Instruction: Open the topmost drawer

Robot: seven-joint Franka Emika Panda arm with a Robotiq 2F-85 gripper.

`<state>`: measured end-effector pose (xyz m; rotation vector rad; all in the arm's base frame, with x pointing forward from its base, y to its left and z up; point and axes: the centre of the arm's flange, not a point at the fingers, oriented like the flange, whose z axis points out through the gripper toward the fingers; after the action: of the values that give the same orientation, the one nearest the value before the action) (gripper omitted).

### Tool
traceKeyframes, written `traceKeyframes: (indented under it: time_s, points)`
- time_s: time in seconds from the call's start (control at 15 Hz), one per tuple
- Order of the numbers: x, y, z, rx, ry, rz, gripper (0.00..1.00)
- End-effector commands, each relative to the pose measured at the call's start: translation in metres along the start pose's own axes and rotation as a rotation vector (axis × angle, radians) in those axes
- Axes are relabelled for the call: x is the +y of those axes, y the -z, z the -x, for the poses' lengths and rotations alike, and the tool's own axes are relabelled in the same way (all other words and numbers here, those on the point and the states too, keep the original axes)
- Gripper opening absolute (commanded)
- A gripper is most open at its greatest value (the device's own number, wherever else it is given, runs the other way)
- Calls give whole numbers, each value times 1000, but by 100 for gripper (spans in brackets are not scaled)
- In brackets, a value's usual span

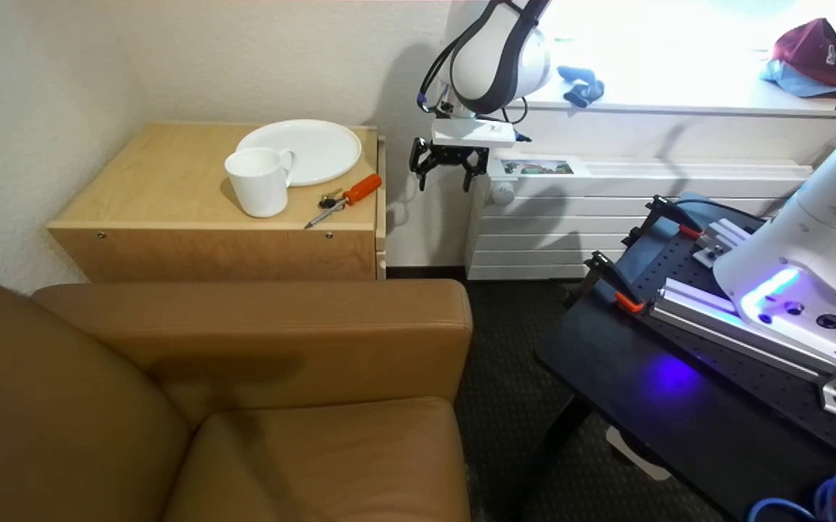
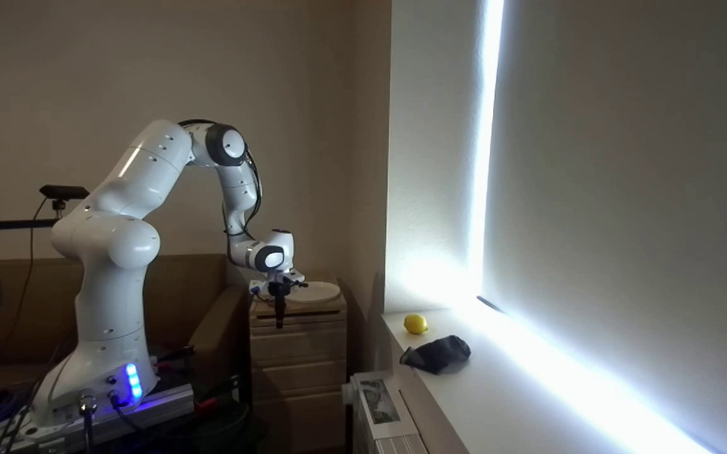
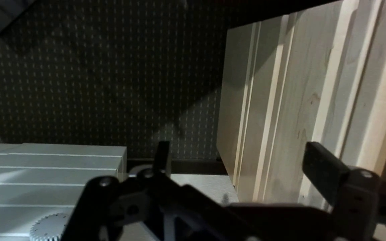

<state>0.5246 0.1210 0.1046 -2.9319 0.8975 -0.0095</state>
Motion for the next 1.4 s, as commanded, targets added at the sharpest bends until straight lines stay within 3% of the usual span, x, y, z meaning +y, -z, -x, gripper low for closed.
traceKeyframes:
  time_s: [0.0, 0.2, 0.4, 0.53, 0.67, 0.73, 1.0, 1.2, 1.33]
  points:
    - [0, 1, 0, 1, 1, 0, 100]
    - [-5, -6, -8, -7, -15, -59, 100]
    - [-10, -12, -34, -23, -134, -161, 100]
    - [-9, -13, -54, 15, -181, -201, 100]
    - [-7, -18, -73, 59, -213, -208, 100]
    - [-6, -4, -56, 33, -197, -179, 100]
    - [-8, -6, -58, 38, -197, -179, 100]
    - [-11, -26, -59, 75, -193, -141, 100]
    - [-12, -36, -54, 53, -203, -147, 100]
